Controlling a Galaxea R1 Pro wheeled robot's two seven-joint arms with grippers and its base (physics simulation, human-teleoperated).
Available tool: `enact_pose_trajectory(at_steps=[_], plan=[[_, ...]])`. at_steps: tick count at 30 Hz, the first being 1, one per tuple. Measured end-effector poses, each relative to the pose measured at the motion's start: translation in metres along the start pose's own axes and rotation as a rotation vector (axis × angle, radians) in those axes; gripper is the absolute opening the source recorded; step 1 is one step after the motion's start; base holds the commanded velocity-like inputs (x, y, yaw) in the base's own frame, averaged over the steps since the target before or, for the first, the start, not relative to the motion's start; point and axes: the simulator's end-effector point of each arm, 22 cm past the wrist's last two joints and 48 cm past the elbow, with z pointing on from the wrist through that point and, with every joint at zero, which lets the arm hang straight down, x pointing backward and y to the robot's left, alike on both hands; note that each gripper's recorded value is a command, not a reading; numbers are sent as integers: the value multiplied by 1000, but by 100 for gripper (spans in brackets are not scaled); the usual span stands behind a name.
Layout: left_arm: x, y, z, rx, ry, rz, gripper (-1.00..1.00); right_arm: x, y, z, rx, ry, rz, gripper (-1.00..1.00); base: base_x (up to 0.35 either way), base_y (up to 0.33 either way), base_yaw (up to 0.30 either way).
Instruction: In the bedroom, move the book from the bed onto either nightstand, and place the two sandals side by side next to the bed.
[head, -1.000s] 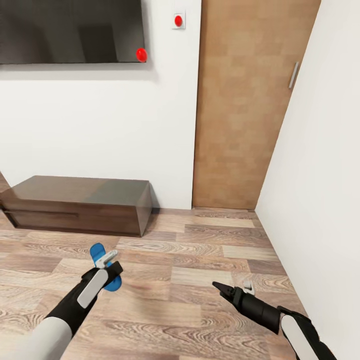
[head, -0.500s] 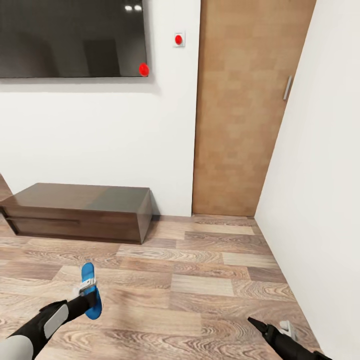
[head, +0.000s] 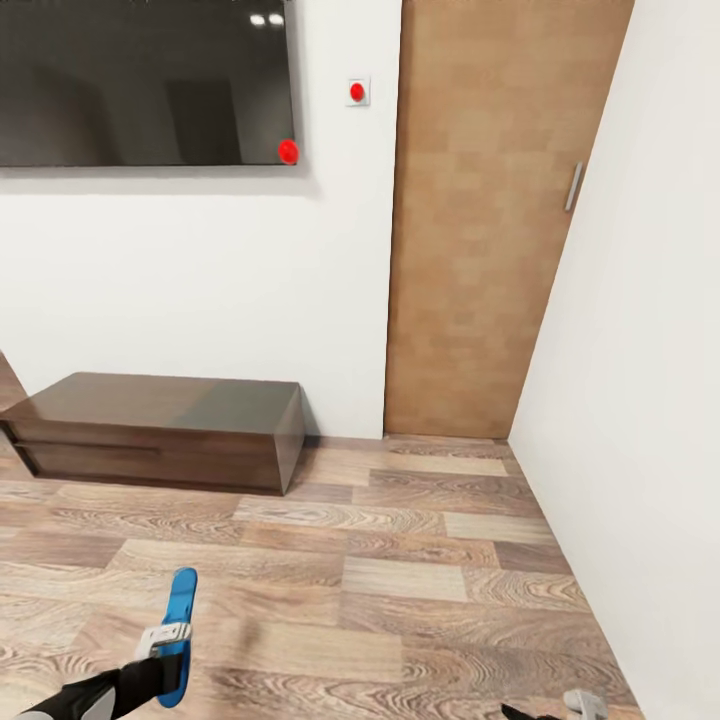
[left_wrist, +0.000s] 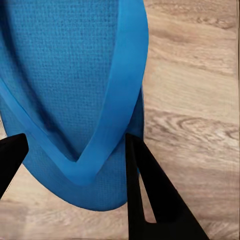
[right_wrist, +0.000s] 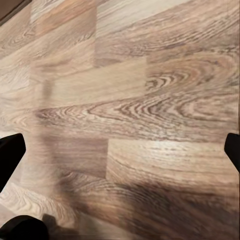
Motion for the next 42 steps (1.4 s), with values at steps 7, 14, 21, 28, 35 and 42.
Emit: enact_pose_trajectory(at_steps=[7,14,21,28,35,42], plan=[[3,-25,-5,29,16,31,-100,4,6,-10,-1,23,-8,100,0,0,0],[25,-79,-2,94,54,23,-100,-2,14,-15,-2,25,-7,100,0,0,0],[32,-87,-1,103,64,19,-100,-2,14,-14,-2,24,-4,100,0,0,0],[29,-93,-5,111,67,17,-100,-5,15,-19,4,28,0,100,0,0,0],[21,-111,-14,129,70,12,-100,2,16,-30,25,53,33,100,0,0,0],[14,-114,-22,129,71,13,-100,-3,22,-36,28,55,36,100,0,0,0]])
